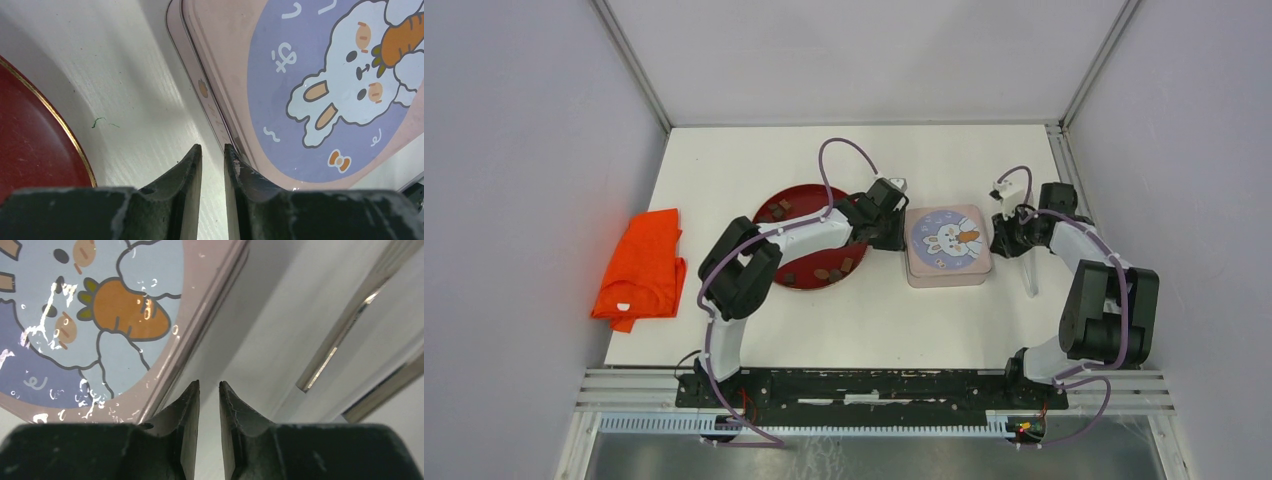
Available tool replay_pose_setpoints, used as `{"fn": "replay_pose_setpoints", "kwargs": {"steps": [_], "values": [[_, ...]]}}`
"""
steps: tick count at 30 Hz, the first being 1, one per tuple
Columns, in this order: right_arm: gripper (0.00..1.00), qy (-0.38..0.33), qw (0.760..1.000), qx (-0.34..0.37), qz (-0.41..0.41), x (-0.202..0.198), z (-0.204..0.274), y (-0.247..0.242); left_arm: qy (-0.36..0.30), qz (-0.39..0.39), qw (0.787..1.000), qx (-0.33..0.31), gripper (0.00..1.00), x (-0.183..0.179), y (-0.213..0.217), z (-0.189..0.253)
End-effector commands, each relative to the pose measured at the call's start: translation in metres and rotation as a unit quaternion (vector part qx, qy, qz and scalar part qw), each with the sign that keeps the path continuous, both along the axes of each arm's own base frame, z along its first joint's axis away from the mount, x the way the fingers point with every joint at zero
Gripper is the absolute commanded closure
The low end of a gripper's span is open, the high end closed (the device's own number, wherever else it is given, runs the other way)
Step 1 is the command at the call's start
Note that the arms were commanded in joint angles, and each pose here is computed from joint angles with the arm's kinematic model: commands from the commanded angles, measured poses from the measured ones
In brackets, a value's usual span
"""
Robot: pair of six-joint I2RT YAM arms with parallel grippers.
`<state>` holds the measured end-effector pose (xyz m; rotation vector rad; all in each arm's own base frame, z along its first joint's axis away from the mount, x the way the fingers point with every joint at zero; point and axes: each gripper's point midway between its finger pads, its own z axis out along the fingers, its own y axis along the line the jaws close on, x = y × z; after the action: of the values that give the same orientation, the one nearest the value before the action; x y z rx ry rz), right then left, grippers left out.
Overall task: Pack the chocolate
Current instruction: Close the box lid on the packing box, then adjust the packing box at the center of the board.
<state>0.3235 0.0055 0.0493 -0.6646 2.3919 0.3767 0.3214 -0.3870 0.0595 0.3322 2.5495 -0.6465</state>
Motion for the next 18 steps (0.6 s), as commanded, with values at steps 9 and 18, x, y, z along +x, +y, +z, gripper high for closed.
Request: {"fn": "replay_pose_setpoints", "kwargs": {"steps": [9, 18], "values": [[0.72, -0.089, 0.996, -0.023, -0.011, 0.022, 0.058, -0.022, -0.028, -0.018, 0.999, 0.007, 0.70, 0.007, -0.007, 0.008], [0.69, -0.156, 0.971, 0.101, 0.153, -0.012, 0.095, 0.051, -0.046, -0.015, 0.999, 0.015, 0.70, 0.013, -0.003, 0.020]]}}
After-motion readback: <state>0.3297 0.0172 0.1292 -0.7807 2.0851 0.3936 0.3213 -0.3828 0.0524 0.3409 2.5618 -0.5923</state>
